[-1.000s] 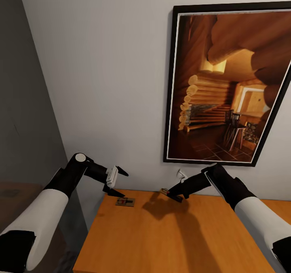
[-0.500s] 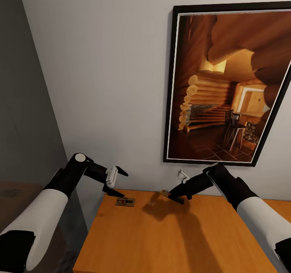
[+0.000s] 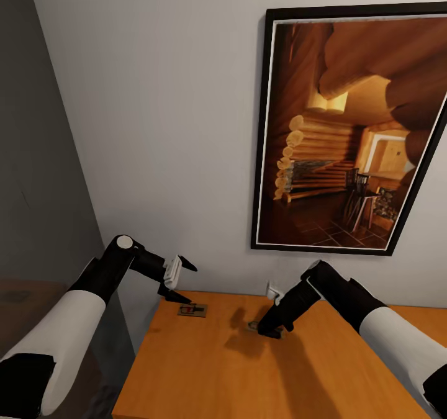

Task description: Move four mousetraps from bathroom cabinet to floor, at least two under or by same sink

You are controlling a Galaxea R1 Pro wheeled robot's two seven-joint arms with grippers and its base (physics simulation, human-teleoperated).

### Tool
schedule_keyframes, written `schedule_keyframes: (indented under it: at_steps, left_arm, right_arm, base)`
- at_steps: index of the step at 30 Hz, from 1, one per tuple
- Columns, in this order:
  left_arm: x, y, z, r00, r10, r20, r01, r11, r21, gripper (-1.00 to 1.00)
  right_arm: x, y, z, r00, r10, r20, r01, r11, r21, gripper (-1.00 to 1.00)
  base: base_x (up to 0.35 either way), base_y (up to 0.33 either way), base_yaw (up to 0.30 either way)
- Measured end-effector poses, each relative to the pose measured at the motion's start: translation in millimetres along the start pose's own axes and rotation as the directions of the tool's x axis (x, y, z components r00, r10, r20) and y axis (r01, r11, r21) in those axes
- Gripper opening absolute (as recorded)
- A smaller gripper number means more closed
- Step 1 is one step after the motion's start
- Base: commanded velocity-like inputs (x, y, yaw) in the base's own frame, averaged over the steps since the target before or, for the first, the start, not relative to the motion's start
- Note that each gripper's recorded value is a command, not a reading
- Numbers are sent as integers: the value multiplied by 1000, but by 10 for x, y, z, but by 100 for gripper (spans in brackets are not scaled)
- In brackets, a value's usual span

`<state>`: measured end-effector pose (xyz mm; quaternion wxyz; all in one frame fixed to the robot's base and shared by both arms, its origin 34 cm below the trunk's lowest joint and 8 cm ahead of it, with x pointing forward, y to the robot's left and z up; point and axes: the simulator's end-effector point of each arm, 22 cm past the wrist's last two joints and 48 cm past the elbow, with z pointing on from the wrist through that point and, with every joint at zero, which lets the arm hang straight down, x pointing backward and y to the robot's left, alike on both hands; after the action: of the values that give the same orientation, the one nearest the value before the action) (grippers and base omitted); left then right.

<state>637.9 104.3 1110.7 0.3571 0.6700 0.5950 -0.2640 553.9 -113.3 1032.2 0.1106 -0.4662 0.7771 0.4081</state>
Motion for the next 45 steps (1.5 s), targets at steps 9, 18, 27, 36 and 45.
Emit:
schedule_keyframes:
  at_steps: [9,18,27,36,45]
  left_arm:
    - [7,-1,0,1000,0,-3,0,1000,0,100]
    - [7,-1,0,1000,0,-3,0,1000,0,100]
    - [2,-2,5,1000,0,-2,0,1000,1,100]
    - [1,-3,7,1000,0,-2,0,1000,1,100]
    - [1,-3,8,1000,0,-2,0,1000,2,100]
  right_arm:
    - [-93,62,-8,1000,-6,3,6,1000,1,-100]
    - [-181,120,-22,999,32,8,-32,999,3,-100]
    - [-357,109,-171,996,32,82,-33,999,10,-100]
    - [-584,242,-273,993,19,113,-22,1000,23,-100]
    - [-762,423,-311,993,-26,115,22,999,34,-100]
  base:
    - [0,0,0]
    - [0,0,0]
    - [0,0,0]
    - [0,0,0]
    - [0,0,0]
